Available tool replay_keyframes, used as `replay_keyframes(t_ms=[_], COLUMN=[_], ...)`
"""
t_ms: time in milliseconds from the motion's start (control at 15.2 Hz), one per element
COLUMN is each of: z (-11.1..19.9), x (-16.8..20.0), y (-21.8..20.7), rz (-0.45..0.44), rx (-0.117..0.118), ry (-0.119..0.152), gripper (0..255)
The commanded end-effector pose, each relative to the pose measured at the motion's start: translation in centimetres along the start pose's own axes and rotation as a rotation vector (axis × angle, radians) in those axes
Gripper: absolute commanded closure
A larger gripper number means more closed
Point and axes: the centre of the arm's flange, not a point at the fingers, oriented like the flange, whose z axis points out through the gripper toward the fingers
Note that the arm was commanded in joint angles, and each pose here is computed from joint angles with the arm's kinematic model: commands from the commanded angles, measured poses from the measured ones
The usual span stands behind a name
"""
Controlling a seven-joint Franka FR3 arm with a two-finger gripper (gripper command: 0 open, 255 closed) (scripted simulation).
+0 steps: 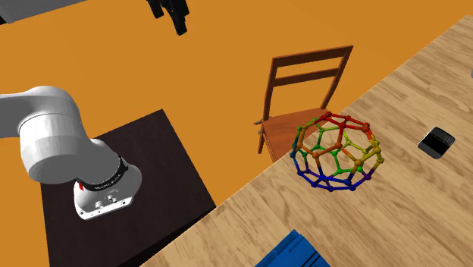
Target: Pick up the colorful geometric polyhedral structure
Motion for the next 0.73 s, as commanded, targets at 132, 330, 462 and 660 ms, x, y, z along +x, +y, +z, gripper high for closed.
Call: replay_keyframes(t_ms=[132, 330, 462, 660], z=[1.1, 2.7, 3.7, 5.0], x=[0.0, 0.2, 0.4, 0.8], y=[2.0, 5.1, 7.1, 10.3], rz=[-0.024, -0.059, -0.083, -0.119], rx=[-0.025, -0.062, -0.087, -0.124], ry=[0.009, 0.023, 0.032, 0.046], gripper=[0, 0, 0, 0])
